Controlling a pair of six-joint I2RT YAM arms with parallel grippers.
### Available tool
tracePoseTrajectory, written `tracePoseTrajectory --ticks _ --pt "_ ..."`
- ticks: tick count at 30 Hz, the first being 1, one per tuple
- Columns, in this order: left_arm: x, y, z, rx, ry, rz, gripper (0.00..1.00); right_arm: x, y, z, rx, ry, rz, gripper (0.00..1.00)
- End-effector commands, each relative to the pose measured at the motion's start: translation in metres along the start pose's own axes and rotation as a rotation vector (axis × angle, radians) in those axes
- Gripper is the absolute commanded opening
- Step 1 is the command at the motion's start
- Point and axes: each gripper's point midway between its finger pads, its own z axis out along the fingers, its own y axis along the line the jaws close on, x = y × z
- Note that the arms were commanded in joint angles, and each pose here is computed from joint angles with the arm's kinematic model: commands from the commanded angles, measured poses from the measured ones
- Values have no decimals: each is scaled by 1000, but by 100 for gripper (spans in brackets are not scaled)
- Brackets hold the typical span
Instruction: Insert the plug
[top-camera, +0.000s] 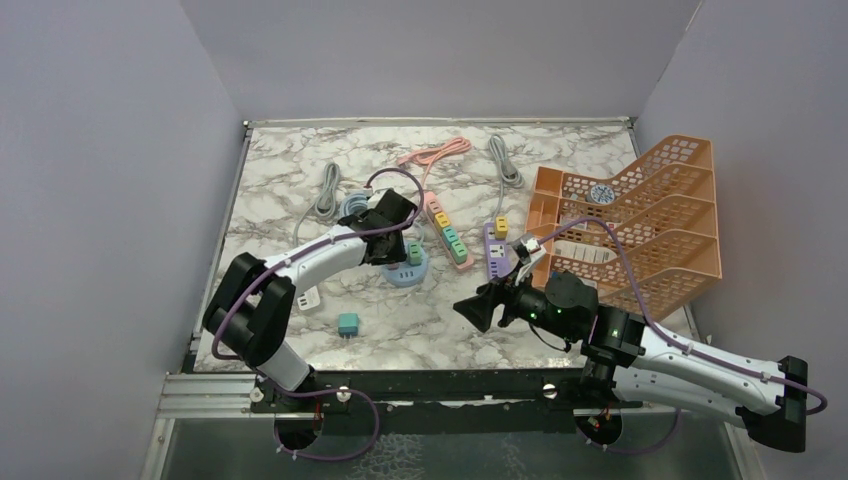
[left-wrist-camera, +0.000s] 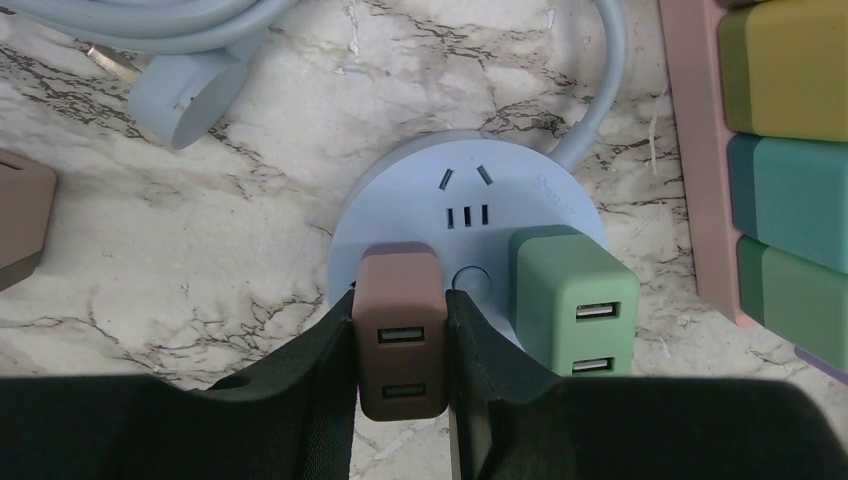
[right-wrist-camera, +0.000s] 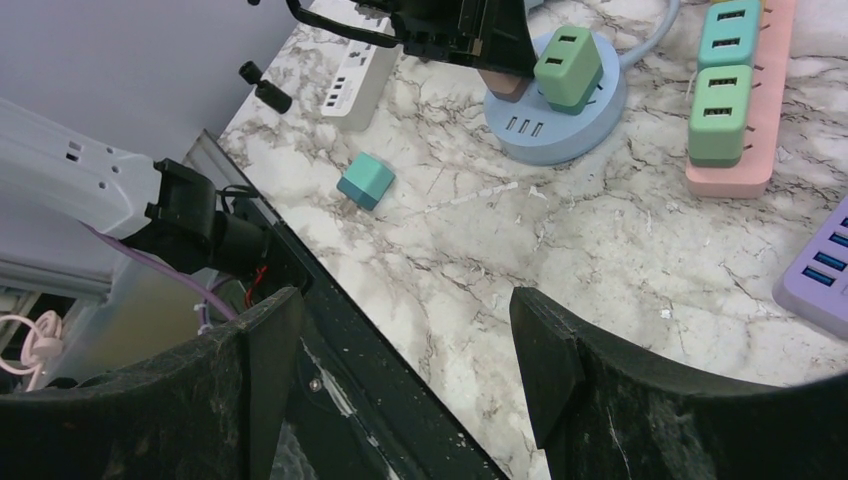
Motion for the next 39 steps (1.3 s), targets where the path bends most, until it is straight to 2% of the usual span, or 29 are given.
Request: tracePoseTrajectory --ticks 1,6,11,16,21,24,29,32,39 --pt "40 1 3 4 178 49 19 -4 -3 -4 26 -16 4 76" --pt "21 2 -12 -10 119 65 45 -5 -4 -5 38 -11 23 75" --pt "-3 -6 -40 39 44 67 62 -5 -8 -6 71 -6 41 75" --pt "-13 -1 -69 74 -18 55 67 -3 -10 -3 89 -3 68 74" --pt "18 27 -88 57 25 38 74 3 -13 5 116 18 97 72" --pt "43 47 -96 47 46 -21 75 9 -16 11 133 29 121 72" --pt "73 76 -100 10 47 -128 76 17 -18 21 146 42 151 72" --pt "80 85 -94 -30 43 -174 83 20 -18 25 152 50 159 72" --pt "91 100 -77 -135 76 -178 86 22 -23 25 185 61 161 72"
